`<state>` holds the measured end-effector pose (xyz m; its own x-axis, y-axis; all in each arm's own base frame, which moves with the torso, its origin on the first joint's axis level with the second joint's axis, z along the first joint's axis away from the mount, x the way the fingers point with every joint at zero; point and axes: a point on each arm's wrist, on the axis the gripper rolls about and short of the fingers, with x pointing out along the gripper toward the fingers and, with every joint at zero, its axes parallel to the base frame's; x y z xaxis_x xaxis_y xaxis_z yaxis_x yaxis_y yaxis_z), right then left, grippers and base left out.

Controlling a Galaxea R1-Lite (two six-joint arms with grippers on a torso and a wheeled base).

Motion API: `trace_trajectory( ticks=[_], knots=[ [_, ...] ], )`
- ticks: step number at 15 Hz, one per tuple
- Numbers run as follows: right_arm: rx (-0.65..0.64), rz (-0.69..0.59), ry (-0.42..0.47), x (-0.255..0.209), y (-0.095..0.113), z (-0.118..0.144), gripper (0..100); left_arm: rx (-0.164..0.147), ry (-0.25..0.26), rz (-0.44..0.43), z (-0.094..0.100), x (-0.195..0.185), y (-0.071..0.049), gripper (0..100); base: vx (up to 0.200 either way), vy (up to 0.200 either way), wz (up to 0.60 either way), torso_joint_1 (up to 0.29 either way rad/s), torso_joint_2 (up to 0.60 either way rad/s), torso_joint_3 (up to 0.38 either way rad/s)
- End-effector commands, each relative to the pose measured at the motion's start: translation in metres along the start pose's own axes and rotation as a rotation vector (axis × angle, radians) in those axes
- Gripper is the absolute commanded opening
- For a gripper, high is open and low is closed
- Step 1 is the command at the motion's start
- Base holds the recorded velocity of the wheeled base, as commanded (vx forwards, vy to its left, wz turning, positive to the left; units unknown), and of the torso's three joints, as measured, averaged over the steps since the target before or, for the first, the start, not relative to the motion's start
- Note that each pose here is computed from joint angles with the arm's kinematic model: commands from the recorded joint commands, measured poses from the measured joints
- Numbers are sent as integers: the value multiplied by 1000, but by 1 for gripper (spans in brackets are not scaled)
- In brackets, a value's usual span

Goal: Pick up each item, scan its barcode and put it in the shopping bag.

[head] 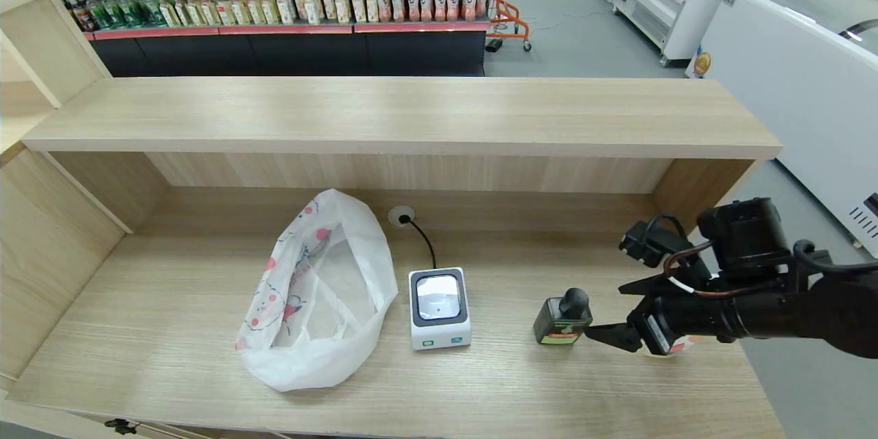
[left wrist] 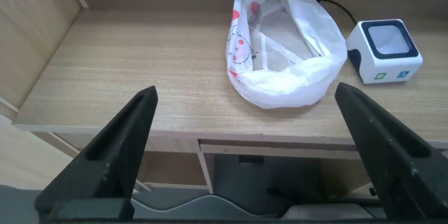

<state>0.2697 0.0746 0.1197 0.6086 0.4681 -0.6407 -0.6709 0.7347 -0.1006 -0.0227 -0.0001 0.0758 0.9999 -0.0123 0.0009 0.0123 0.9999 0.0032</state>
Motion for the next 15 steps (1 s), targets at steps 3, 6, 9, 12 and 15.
trace_trajectory(
  ticks=[3, 6, 9, 12, 15],
  knots=[
    [-23, 30, 30, 35, -2, -7, 100, 0, -1, 0, 0, 0, 0, 100, 0, 0, 0, 0, 0, 0],
    [-54, 33, 27, 51, -4, -11, 100, 0, -1, 0, 0, 0, 0, 100, 0, 0, 0, 0, 0, 0],
    [-83, 50, -5, 66, 3, -9, 100, 0, -1, 0, 0, 0, 0, 100, 0, 0, 0, 0, 0, 0],
    [-101, 100, -60, 79, 4, -9, 100, 0, -1, 0, 0, 0, 0, 100, 0, 0, 0, 0, 0, 0],
    [-108, 110, -90, 85, 2, -8, 100, 0, -1, 0, 0, 0, 0, 100, 0, 0, 0, 0, 0, 0]
  ],
)
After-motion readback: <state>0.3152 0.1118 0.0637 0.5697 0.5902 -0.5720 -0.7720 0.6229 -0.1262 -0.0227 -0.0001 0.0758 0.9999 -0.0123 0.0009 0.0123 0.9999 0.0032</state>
